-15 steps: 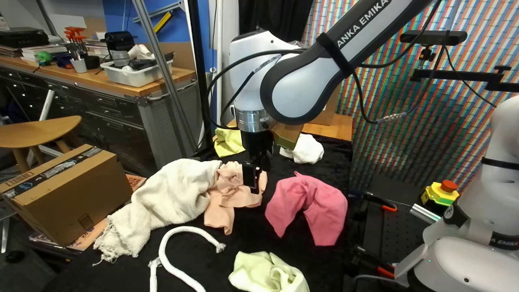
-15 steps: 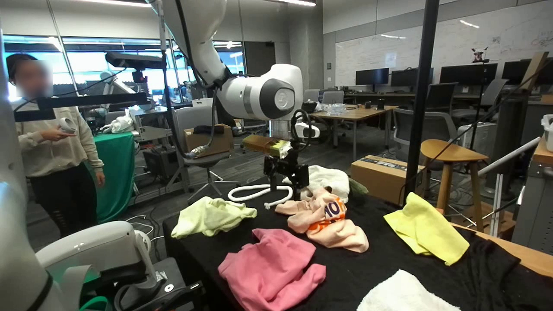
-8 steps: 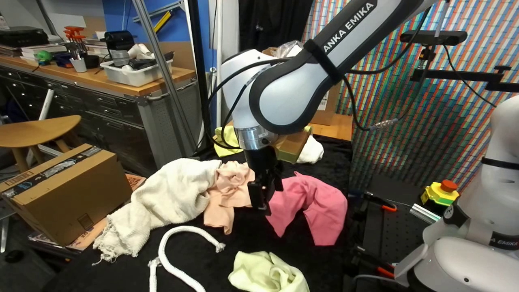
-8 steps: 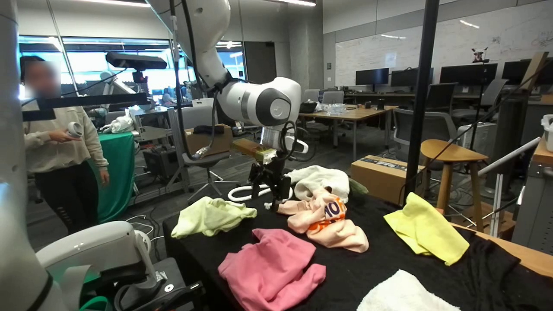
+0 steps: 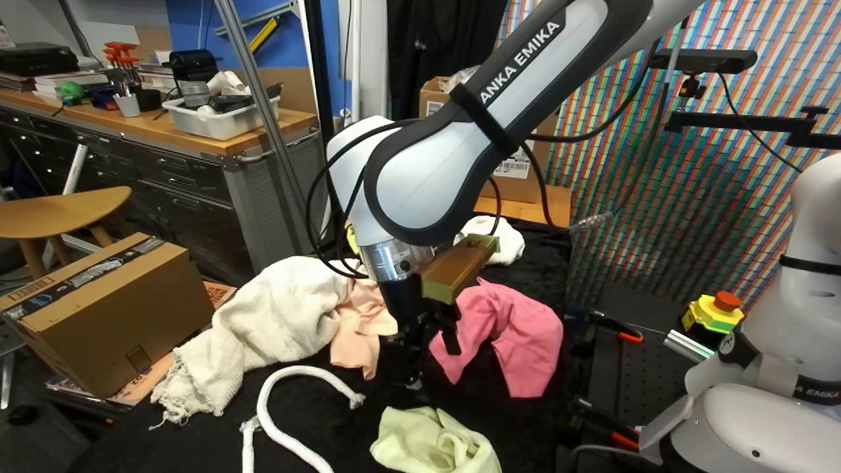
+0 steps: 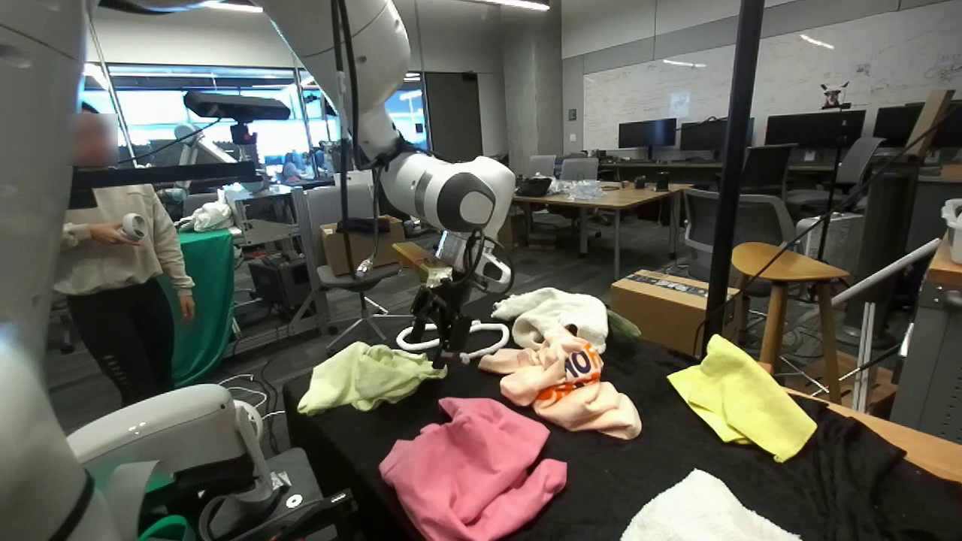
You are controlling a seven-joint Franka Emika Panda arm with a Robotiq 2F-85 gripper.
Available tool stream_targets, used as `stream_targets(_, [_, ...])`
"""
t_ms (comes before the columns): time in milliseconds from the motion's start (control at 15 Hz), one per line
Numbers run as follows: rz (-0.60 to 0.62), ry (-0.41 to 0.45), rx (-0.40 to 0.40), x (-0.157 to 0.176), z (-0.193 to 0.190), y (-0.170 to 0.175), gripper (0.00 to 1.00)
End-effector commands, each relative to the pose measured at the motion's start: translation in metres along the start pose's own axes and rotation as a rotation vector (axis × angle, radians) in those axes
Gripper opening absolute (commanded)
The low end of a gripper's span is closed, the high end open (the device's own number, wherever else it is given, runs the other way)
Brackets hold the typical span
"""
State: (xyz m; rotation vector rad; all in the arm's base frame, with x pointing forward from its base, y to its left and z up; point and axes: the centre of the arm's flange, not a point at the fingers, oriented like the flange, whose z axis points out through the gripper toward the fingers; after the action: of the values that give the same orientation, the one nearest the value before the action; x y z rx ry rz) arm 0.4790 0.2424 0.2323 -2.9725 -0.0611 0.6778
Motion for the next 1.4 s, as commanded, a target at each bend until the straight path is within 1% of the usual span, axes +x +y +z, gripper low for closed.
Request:
stream_targets(0, [0.045,-0.071,0.018,0.003,0.004,-0.025,1.0])
stream_targets(267, [0.076,-0.123,0.004,-0.003,0.014,-0.034,1.0])
stream_targets(400, [0.081,-0.138,0.01,-0.004,0.02,-0.036,1.0])
stream_targets(667, [0.088,-0.146,0.025,-0.002,0.035,-0.038,1.0])
stream_targets(1333, [0.125,-0.234,0.116,-0.007,0.07,-0.033,1.0])
